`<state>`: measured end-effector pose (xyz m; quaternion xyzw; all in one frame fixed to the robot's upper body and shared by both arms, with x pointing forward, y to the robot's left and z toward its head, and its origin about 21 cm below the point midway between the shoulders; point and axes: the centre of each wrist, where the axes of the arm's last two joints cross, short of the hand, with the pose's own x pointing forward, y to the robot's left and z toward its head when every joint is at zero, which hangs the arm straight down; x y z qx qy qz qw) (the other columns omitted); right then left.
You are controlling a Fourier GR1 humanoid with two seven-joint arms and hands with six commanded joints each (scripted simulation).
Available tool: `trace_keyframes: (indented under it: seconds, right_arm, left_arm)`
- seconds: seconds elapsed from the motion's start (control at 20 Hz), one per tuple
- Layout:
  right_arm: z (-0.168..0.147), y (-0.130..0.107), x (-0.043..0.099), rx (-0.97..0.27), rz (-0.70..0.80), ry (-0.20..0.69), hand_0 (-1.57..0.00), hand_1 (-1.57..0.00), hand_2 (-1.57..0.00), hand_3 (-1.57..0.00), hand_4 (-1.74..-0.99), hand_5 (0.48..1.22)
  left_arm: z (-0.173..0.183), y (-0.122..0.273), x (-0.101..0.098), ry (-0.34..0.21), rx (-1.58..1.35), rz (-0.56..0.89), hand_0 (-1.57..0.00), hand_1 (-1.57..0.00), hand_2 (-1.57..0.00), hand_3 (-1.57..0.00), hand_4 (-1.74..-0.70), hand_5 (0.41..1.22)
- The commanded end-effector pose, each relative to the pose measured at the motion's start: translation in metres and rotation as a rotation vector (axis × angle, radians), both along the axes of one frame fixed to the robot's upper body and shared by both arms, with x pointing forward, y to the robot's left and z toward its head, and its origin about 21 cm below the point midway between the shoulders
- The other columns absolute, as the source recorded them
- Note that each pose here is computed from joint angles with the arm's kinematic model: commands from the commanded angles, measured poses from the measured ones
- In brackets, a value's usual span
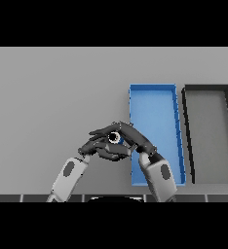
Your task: Pick up the blue pipe and place it into the blue bin.
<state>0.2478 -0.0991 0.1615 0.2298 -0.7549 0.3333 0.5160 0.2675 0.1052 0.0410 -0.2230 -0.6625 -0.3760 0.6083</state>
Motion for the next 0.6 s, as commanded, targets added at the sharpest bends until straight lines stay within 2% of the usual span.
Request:
trace_keyframes:
  seconds: [0.0, 0.15, 0.25, 0.35, 0.55]
  right_arm:
    - [0.007, -0.003, 0.005, 0.006, -0.003, 0.017, -1.57, -1.57, -1.57, -1.57, -1.495, 1.221]
    - [0.034, -0.009, 0.005, 0.088, 0.016, 0.05, -1.57, -1.57, -1.57, -1.57, -1.494, 1.221]
    - [0.058, -0.014, 0.009, 0.145, 0.011, 0.038, -1.57, -1.57, -1.57, -1.57, -1.495, 1.221]
    - [0.075, -0.021, 0.02, 0.175, 0.008, 0.035, -1.57, -1.57, -1.57, -1.57, -1.496, 1.221]
    - [0.119, -0.053, 0.032, 0.276, -0.138, -0.057, -1.57, -1.57, -1.57, -1.57, -1.498, 1.221]
  left_arm:
    - [-0.003, -0.001, 0.002, 0.01, 0.02, 0.002, -0.02, -0.01, -0.01, -0.01, -0.97, 0.512]
    - [-0.004, 0.003, 0.001, 0.012, 0.026, 0.002, -0.01, -0.01, -0.01, -0.01, -0.97, 0.489]
    - [-0.004, 0.001, 0.003, 0.016, 0.035, 0.004, 0.0, 0.0, 0.0, 0.0, -0.97, 0.479]
    - [-0.006, 0.005, -0.002, 0.011, 0.034, 0.007, 0.0, 0.0, 0.0, 0.0, -0.96, 0.475]
    - [-0.005, 0.003, -0.006, -0.011, 0.024, -0.007, 0.0, 0.0, 0.0, 0.0, -0.95, 0.468]
